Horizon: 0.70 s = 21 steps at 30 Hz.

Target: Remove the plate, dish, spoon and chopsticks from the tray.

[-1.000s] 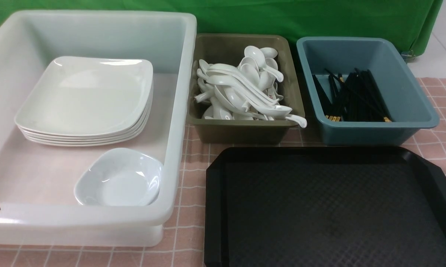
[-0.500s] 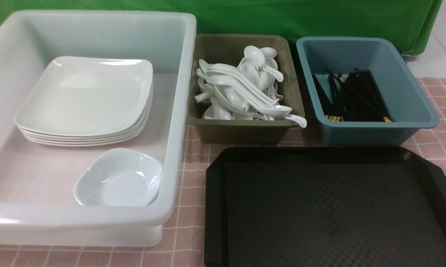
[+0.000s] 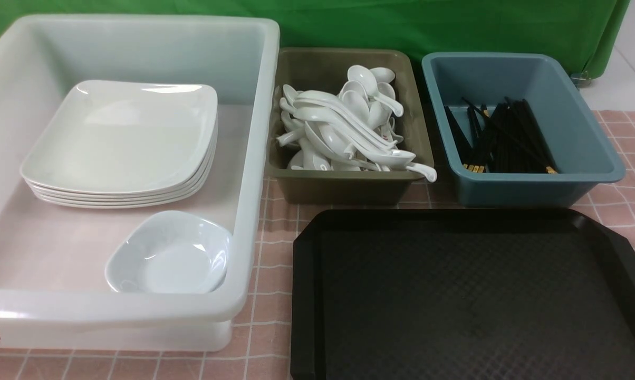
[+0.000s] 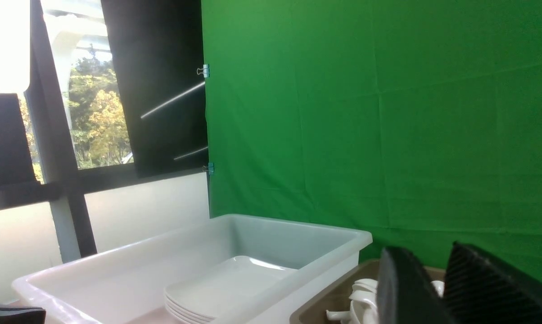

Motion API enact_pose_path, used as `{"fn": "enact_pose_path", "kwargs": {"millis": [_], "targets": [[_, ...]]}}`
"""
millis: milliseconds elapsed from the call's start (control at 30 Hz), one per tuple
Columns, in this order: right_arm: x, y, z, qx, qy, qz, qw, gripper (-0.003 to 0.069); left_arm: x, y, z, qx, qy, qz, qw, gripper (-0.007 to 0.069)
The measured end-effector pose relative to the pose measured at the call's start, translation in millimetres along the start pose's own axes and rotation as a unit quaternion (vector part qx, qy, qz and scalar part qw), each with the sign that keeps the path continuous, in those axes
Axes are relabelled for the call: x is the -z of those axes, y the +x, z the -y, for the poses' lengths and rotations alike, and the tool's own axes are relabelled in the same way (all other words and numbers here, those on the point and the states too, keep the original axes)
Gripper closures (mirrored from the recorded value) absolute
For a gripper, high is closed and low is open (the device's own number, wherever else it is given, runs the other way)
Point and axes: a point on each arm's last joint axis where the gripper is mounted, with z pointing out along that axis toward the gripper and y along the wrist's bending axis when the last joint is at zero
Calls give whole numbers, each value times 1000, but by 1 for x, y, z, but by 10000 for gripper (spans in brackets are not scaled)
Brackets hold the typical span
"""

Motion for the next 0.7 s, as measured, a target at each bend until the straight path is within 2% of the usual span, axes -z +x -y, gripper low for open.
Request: {"fn": "enact_pose_path", "kwargs": {"millis": [700], "targets": [[0, 1, -1, -12, -8, -4, 1000, 419, 0, 0, 0, 0, 0, 0, 1000, 624]]}}
